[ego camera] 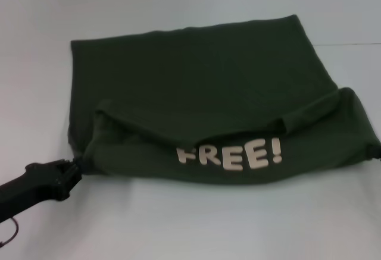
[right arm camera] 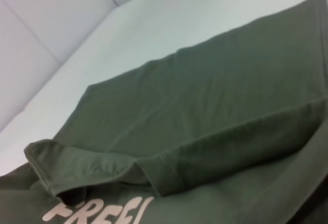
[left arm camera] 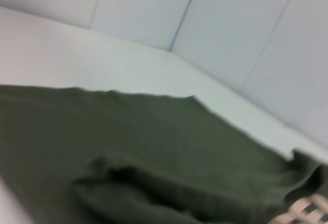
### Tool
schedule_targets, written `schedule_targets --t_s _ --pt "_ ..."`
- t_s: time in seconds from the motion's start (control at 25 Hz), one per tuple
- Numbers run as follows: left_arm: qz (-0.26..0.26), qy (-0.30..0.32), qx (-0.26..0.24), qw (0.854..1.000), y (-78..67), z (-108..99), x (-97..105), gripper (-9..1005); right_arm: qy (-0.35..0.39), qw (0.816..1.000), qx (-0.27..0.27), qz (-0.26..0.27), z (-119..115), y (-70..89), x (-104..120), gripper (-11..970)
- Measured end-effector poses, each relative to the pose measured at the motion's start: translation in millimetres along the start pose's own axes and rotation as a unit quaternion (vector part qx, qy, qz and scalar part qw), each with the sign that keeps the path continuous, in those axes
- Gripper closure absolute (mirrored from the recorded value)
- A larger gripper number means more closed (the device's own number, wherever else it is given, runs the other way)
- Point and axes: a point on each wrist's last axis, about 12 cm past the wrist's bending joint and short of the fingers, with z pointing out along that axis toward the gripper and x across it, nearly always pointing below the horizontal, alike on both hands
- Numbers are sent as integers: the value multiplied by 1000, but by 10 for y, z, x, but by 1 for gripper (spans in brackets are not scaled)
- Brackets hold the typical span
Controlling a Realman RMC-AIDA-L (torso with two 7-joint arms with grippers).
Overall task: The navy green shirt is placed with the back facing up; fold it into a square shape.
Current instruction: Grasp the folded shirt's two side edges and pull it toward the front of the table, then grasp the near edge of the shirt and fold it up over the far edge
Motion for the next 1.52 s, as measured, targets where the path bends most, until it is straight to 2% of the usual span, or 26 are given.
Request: schedule_targets --t_s 0.04,0.08,0.24,0.56,1.12,1.52 --pt "0 0 0 1000 0 0 0 945 -1 1000 -5 -2 -34 5 22 916" --pt "-13 -13 25 1000 -56 -123 30 945 -2 1000 -10 -4 -73 11 50 916" --pt "-30 -26 50 998 -124 -307 99 945 -1 999 -31 -14 -250 40 182 916" --pt "-69 -24 54 996 -171 -606 254 945 7 997 -65 -35 -539 130 486 916" --pt "-84 16 81 993 -209 -682 308 946 29 994 -99 -29 -799 262 847 915" --pt "-95 14 72 993 -208 -751 349 946 13 996 -87 -25 -948 261 908 915"
